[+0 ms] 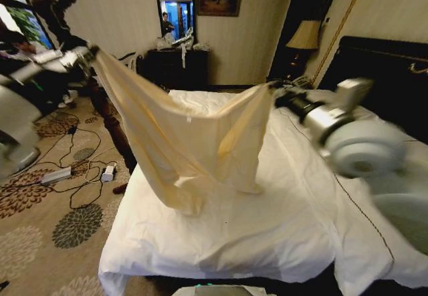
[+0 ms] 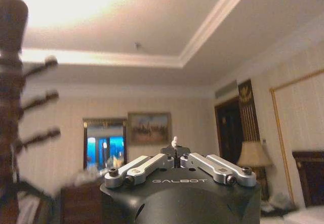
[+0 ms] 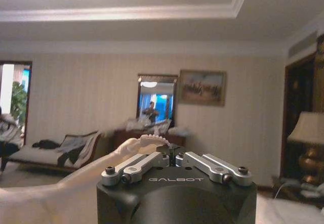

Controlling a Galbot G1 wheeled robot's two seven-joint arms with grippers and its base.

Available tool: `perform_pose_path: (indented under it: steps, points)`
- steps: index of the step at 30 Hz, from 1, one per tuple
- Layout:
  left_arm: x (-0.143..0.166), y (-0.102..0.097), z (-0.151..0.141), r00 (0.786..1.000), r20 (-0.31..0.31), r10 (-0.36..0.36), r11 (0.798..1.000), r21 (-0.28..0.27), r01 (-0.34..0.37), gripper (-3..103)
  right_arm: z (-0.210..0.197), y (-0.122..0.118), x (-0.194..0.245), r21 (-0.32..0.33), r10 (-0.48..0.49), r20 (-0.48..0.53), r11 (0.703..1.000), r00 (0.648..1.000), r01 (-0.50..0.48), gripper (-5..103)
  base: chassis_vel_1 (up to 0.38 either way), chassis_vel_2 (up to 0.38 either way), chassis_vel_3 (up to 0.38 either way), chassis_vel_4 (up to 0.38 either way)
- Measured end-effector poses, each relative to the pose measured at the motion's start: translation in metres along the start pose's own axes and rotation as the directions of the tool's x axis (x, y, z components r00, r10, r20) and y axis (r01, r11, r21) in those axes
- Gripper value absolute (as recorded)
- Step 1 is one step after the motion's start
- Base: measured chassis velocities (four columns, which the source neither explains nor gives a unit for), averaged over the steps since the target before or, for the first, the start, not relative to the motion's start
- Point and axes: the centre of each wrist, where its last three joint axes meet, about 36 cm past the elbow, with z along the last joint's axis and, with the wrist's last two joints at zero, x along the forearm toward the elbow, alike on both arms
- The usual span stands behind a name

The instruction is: Pick up the clothes from the bed and hang them on the clothes hanger.

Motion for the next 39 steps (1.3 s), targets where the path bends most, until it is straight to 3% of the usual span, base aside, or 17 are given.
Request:
perform_pose_path:
  steps: [4, 5, 8, 11, 14, 18, 19, 21, 25, 27, 29, 37, 39]
  points:
    - [0.007, -0.002, -0.049, 0.998, 0.058, 0.008, 1.0, -0.009, -0.008, 0, -0.057, -0.009, 0.02, -0.026, -0.023, 0.077, 0.999, 0.997, 0.025, 0, 0.0, 0.0, 0.0, 0.0]
    - [0.007, -0.002, -0.049, 0.998, 0.058, 0.008, 1.0, -0.009, -0.008, 0, -0.057, -0.009, 0.02, -0.026, -0.023, 0.077, 0.999, 0.997, 0.025, 0, 0.0, 0.0, 0.0, 0.0]
    - [0.008, 0.004, -0.081, 0.995, 0.095, -0.019, 0.999, -0.027, 0.022, 0, -0.091, -0.02, 0.031, -0.059, -0.004, 0.127, 0.998, 0.992, 0.012, 0, 0.0, 0.0, 0.0, 0.0]
    - [0.008, 0.01, -0.093, 0.993, 0.105, -0.047, 0.998, -0.029, 0.05, 0, -0.103, -0.026, 0.037, -0.062, 0.009, 0.139, 0.998, 0.99, 0.0, 0, 0.0, 0.0, 0.0, 0.0]
    - [0.005, 0.015, -0.084, 0.994, 0.078, -0.073, 0.997, -0.024, 0.075, 0, -0.098, -0.026, 0.035, -0.055, 0.014, 0.116, 0.998, 0.993, -0.007, 0, 0.0, 0.0, 0.0, 0.0]
    - [0.002, 0.018, -0.027, 0.991, -0.028, -0.128, 0.991, -0.043, 0.127, 0, -0.058, -0.009, 0.013, -0.053, 0.016, 0.023, 0.998, 1.0, -0.015, 0, 0.0, 0.0, 0.0, 0.0]
    - [0.004, 0.017, -0.001, 0.987, -0.078, -0.139, 0.99, -0.046, 0.136, 0, -0.039, -0.001, 0.003, -0.052, 0.015, -0.02, 0.999, 1.0, -0.016, 0, 0.0, 0.0, 0.0, 0.0]
    - [0.006, 0.016, 0.015, 0.984, -0.105, -0.146, 0.989, -0.047, 0.141, 0, -0.027, 0.004, -0.001, -0.051, 0.012, -0.042, 0.999, 0.999, -0.014, 0, 0.0, 0.0, 0.0, 0.0]
    - [0.018, 0.004, 0.09, 0.959, -0.234, -0.159, 0.987, -0.044, 0.153, 0, 0.049, 0.025, -0.019, -0.039, -0.002, -0.181, 0.999, 0.983, -0.005, 0, 0.0, 0.0, 0.0, 0.0]
    - [0.02, 0.001, 0.106, 0.952, -0.258, -0.162, 0.987, -0.045, 0.155, 0, 0.063, 0.027, -0.02, -0.04, -0.006, -0.209, 0.999, 0.978, -0.002, 0, 0.0, 0.0, 0.0, 0.0]
    - [0.027, -0.008, 0.151, 0.933, -0.317, -0.173, 0.985, -0.054, 0.165, 0, 0.11, 0.03, -0.027, -0.038, -0.017, -0.262, 0.999, 0.965, 0.007, 0, 0.0, 0.0, 0.0, 0.0]
    - [0.024, -0.024, 0.244, 0.896, -0.391, -0.209, 0.978, -0.083, 0.192, 0, 0.199, 0.047, -0.066, -0.075, -0.017, -0.343, 0.997, 0.939, -0.009, 0, 0.0, 0.0, 0.0, 0.0]
    - [0.023, -0.024, 0.251, 0.892, -0.399, -0.213, 0.977, -0.086, 0.195, 0, 0.203, 0.048, -0.072, -0.076, -0.012, -0.347, 0.997, 0.938, -0.016, 0, 0.0, 0.0, 0.0, 0.0]
